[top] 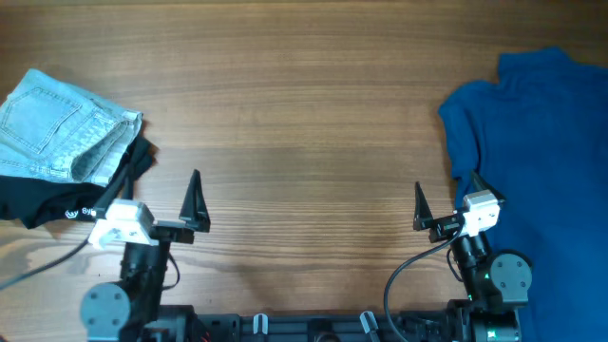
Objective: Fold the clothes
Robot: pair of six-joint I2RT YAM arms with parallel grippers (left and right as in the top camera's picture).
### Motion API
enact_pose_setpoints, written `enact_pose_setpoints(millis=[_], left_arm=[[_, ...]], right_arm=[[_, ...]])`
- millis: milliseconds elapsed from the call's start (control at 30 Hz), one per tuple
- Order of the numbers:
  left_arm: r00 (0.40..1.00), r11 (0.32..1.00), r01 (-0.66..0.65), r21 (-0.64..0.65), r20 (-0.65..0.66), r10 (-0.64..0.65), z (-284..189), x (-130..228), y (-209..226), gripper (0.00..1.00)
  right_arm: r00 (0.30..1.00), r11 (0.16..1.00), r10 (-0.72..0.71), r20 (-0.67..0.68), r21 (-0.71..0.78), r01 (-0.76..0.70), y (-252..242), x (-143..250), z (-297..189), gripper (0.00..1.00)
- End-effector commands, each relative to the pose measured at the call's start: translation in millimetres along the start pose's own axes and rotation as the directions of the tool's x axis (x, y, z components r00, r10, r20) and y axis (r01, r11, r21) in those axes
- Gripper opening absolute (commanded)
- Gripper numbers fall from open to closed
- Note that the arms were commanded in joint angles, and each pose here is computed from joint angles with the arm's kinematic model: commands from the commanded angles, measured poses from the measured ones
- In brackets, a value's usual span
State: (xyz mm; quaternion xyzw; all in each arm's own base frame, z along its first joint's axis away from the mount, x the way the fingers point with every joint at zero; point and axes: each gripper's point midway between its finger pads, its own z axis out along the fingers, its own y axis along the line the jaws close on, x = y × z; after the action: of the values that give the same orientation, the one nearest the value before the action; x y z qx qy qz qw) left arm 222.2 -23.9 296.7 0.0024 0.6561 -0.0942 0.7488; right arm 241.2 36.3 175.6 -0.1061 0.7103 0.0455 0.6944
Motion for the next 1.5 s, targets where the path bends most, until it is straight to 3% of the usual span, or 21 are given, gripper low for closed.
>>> enact_pose_setpoints(millis=[0, 167, 267, 467, 1467], left_arm=[[1.000, 1.000, 0.019, -0.011, 0.012, -0.019, -1, 37, 7, 1.00], [1.000, 1.000, 0.016, -0.015, 0.011, -0.016, 7, 74, 14, 1.00], [0.995, 0.999, 0.024, -0.031, -0.095, -0.027, 7, 112, 19, 1.00], [0.978, 0.998, 0.029, -0.050, -0.203, -0.039, 3, 139, 22, 1.00], [0.978, 0.998, 0.030, -0.050, -0.206, -0.040, 3, 140, 22, 1.00]], right_arm=[[1.000, 1.000, 0.011, 0.010, 0.016, -0.011, -3, -2, -1, 1.00], [1.000, 1.000, 0.011, 0.010, 0.016, -0.011, -3, -2, -1, 1.00], [1.000, 1.000, 0.011, 0.010, 0.016, -0.011, -3, -2, -1, 1.00], [1.000, 1.000, 0.011, 0.010, 0.016, -0.011, -3, -2, -1, 1.00], [1.000, 1.000, 0.011, 0.009, 0.016, -0.011, -3, -2, -1, 1.00]])
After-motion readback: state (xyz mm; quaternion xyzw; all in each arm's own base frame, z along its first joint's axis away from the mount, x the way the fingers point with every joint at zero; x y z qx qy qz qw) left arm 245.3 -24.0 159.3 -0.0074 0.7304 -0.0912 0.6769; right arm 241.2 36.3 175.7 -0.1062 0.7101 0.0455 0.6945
